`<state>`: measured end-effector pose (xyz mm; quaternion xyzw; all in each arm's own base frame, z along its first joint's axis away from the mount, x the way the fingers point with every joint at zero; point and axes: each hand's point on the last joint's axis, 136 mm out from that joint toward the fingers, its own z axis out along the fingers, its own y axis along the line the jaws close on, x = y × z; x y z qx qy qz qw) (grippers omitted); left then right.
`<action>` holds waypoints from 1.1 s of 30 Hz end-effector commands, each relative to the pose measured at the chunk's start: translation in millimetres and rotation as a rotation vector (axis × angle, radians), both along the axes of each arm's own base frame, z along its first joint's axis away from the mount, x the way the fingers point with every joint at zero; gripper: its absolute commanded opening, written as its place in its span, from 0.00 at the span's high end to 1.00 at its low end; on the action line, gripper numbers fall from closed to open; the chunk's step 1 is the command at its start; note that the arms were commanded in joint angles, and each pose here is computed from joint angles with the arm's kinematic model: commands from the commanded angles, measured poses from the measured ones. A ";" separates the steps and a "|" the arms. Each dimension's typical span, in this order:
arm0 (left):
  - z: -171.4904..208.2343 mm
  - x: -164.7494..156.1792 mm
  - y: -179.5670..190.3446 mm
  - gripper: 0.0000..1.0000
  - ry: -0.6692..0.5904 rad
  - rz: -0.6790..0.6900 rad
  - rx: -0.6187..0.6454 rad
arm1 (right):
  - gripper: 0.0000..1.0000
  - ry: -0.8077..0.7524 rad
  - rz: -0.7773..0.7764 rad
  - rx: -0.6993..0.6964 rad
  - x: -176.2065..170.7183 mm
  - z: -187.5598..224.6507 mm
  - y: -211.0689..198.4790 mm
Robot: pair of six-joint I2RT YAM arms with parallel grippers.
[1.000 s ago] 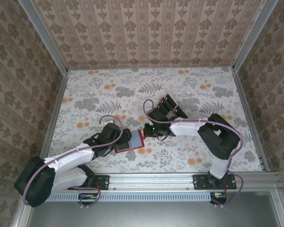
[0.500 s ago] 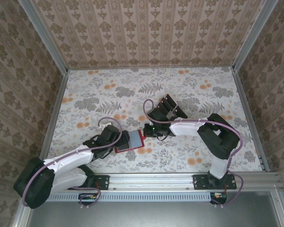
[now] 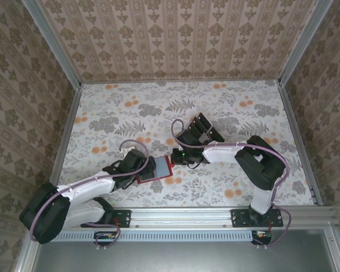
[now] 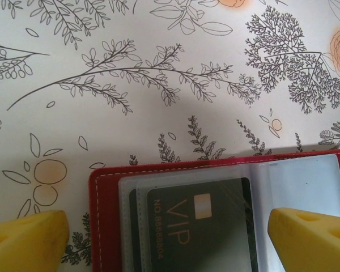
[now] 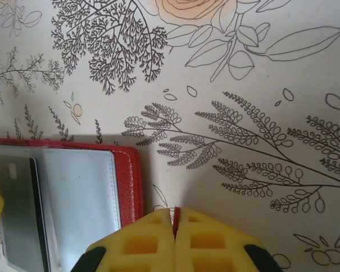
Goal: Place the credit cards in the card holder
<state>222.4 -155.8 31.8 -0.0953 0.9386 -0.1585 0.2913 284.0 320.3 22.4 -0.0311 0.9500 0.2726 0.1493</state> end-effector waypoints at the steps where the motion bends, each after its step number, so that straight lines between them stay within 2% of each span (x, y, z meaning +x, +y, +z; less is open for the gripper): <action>1: 13.5 6.9 -23.3 0.00 -0.026 -0.055 -0.068 | 1.00 0.053 0.001 -0.014 -10.1 -18.5 -3.9; 18: 57.6 12.4 -38.5 0.00 -0.115 -0.047 -0.184 | 1.00 0.070 0.003 0.005 -10.2 -23.2 0.7; 29: 80.0 14.8 -94.3 0.00 -0.160 -0.135 -0.256 | 1.00 0.056 -0.006 0.017 -5.2 -15.0 1.5; 30: 79.8 15.1 -99.7 0.00 -0.161 -0.142 -0.257 | 0.95 0.048 -0.015 0.023 -3.2 -11.0 -0.4; 33: 73.8 14.4 -111.8 0.00 -0.155 -0.155 -0.253 | 0.71 0.017 -0.047 0.033 2.7 3.7 -10.4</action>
